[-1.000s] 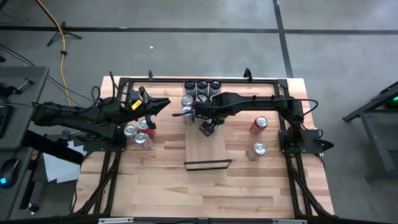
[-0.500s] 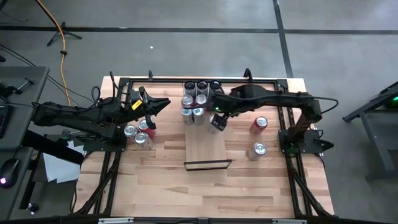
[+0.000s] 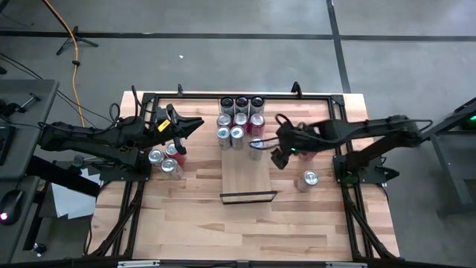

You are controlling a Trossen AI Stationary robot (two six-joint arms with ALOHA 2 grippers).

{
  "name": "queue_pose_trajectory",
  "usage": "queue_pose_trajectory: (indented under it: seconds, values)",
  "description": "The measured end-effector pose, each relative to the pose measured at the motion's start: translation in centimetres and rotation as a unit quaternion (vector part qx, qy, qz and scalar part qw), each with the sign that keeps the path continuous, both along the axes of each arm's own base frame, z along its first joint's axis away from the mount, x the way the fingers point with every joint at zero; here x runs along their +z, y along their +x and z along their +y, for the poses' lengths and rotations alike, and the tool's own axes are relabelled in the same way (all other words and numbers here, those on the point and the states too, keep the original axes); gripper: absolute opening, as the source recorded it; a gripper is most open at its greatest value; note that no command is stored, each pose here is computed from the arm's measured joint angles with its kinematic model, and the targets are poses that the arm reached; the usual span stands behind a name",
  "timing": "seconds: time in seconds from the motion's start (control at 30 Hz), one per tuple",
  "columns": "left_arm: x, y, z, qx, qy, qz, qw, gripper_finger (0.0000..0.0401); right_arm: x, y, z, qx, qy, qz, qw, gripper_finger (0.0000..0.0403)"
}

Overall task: Place canned beverage on shelf
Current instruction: Put the blue soda can on the shelf aligned with the other blue soda cans

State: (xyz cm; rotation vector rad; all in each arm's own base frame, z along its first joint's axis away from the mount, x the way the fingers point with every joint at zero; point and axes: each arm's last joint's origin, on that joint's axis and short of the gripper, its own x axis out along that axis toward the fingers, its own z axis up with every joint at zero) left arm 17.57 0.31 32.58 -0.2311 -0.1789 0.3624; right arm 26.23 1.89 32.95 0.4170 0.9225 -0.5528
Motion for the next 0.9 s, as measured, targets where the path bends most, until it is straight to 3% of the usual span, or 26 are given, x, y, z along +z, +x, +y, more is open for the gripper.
queue_pose_trajectory:
  seconds: [0.17,0.27,0.43,0.63,0.9]
  values:
    - [0.0,0.0,0.0,-0.001,-0.004,-0.002,1.0,0.0003,-2.2,-1.1,0.9,-0.037,0.068,-0.15,0.986,0.0321]
    - [0.0,0.0,0.0,-0.001,-0.005,-0.002,1.0,0.0003,-3.6,-1.1,1.0,-0.076,0.092,-0.187,0.975,0.0295]
    - [0.0,0.0,0.0,-0.003,-0.02,-0.008,1.0,0.0003,-5.5,-0.7,1.4,-0.128,0.123,-0.186,0.966,0.0206]
    - [0.0,0.0,0.0,-0.002,-0.02,-0.008,1.0,0.0003,-6.7,0.8,2.0,-0.115,0.153,-0.179,0.965,0.0024]
    - [0.0,0.0,0.0,0.003,-0.021,-0.008,1.0,0.0003,-9.4,2.8,1.7,-0.142,0.158,-0.15,0.966,0.0003]
